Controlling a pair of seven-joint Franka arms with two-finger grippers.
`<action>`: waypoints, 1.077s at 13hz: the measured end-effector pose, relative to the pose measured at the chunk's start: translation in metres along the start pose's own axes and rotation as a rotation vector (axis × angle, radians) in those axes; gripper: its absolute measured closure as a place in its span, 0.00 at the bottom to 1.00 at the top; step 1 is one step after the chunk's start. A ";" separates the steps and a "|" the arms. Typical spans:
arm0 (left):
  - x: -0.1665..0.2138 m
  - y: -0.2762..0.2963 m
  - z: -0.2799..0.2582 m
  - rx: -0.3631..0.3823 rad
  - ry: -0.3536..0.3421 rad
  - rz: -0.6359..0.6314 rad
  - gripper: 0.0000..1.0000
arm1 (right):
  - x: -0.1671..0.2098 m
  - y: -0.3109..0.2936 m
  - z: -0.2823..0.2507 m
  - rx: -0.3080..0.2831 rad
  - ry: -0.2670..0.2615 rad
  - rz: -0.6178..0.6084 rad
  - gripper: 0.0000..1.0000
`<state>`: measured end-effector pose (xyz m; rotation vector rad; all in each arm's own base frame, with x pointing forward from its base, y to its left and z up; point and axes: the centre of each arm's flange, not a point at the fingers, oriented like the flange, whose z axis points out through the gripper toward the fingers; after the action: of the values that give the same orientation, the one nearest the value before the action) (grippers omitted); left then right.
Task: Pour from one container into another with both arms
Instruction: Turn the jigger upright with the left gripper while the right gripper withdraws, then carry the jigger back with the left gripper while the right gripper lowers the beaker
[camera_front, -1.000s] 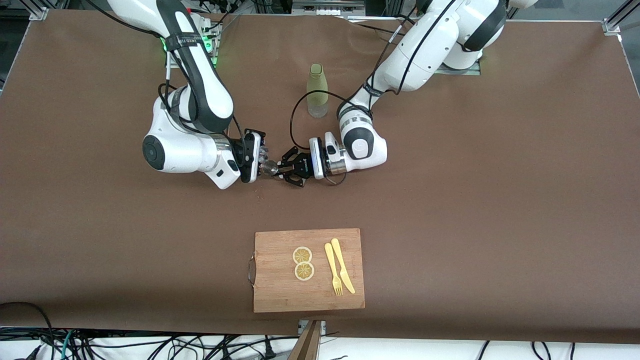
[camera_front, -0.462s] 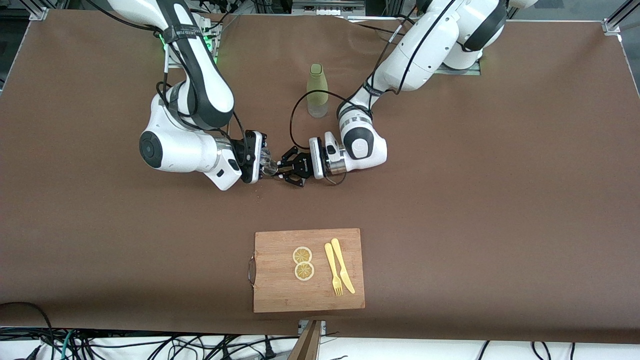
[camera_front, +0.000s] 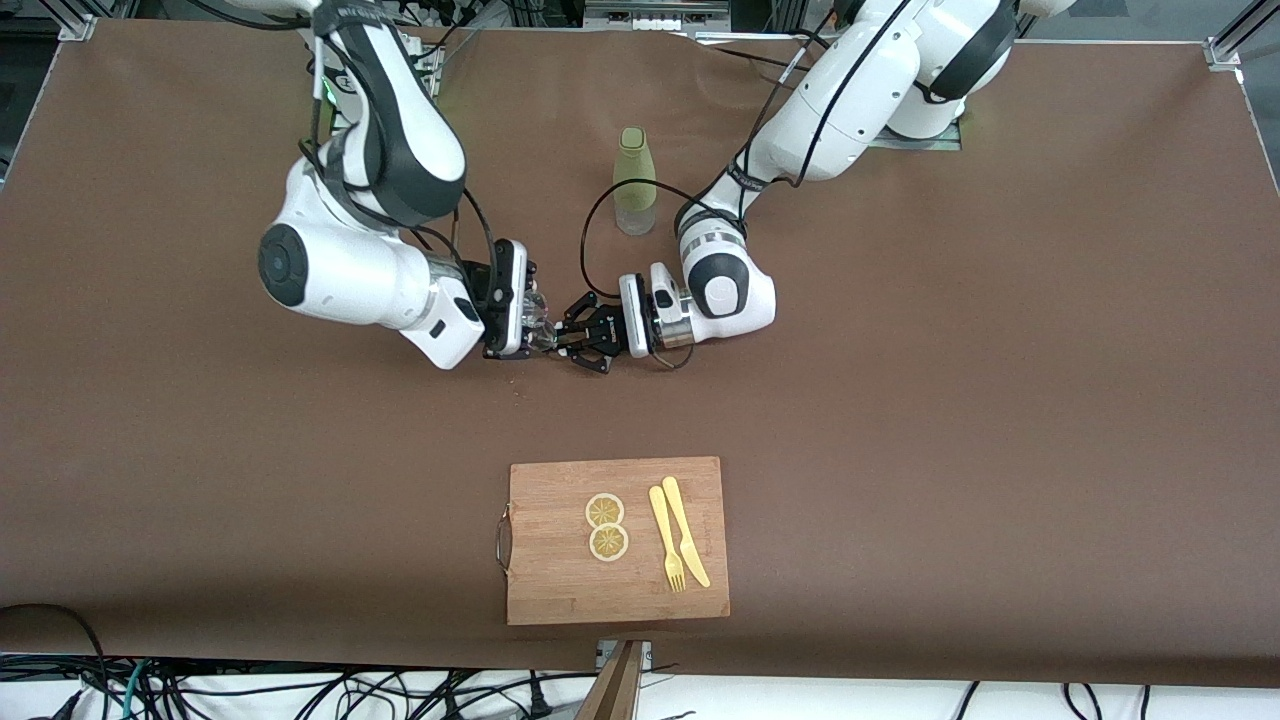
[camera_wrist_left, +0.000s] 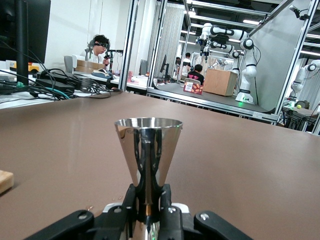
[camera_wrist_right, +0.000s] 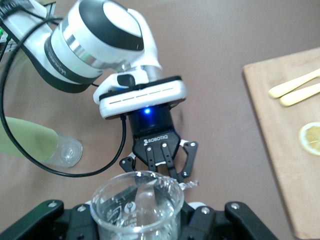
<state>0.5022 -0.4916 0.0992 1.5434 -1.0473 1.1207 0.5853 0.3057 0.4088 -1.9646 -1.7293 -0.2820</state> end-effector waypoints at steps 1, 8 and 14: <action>-0.001 0.000 -0.004 0.002 -0.004 -0.004 0.79 | 0.003 -0.001 -0.018 -0.027 0.027 -0.007 0.77; -0.002 -0.028 -0.050 0.030 0.035 0.000 0.79 | 0.005 -0.016 -0.132 -0.145 0.232 -0.039 0.77; -0.004 -0.076 -0.138 0.007 0.010 0.087 0.79 | -0.024 -0.001 -0.182 -0.203 0.395 -0.103 0.77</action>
<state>0.5500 -0.3414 0.1012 1.5083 -1.1138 1.1922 0.6117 0.1949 0.5526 -1.8024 -1.5898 -0.8504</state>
